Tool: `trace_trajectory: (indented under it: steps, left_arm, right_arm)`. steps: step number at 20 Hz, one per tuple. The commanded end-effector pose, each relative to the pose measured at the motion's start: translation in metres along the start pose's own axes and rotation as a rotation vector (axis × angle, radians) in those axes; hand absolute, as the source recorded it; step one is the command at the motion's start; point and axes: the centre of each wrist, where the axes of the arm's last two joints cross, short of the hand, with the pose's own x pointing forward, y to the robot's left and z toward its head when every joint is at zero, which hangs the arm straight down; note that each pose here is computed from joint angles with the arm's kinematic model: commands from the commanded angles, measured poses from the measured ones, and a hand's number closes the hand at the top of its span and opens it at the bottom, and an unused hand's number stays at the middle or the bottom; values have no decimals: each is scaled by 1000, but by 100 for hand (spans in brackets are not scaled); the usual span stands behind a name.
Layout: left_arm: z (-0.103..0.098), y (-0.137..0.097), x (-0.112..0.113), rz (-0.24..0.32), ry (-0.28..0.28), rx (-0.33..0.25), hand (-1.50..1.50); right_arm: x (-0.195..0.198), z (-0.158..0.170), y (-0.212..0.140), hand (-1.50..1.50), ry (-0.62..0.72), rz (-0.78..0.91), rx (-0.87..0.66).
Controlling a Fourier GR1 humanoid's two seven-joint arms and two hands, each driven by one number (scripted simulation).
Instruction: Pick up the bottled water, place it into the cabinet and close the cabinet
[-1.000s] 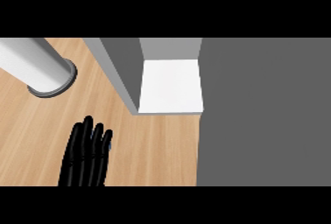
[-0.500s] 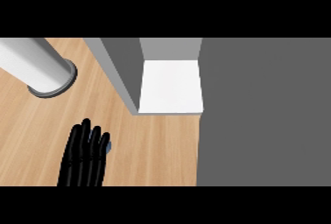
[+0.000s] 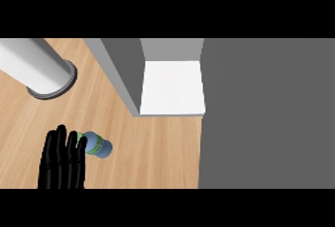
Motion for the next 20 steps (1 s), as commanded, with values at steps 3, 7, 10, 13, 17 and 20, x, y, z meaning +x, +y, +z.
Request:
trace_trajectory:
  steps: [3,7,10,13,17,20]
  left_arm:
    - [8,22,2,-20,2,76,-150]
    - [-1,36,-7,-49,36,103,-150]
    - [-2,50,-13,-72,54,115,-150]
    - [-22,59,-31,-122,59,113,-150]
    - [-44,63,-64,-136,68,111,-150]
    - [-43,70,-82,-145,64,104,-150]
  right_arm:
    - [43,18,10,-150,-78,-92,36]
    - [40,24,14,-150,-107,-101,61]
    - [40,30,11,-150,-85,-96,48]
    - [37,27,8,-150,-95,-94,34]
    - [32,25,8,-150,-102,-105,52]
    - [36,32,2,-150,-77,-93,72]
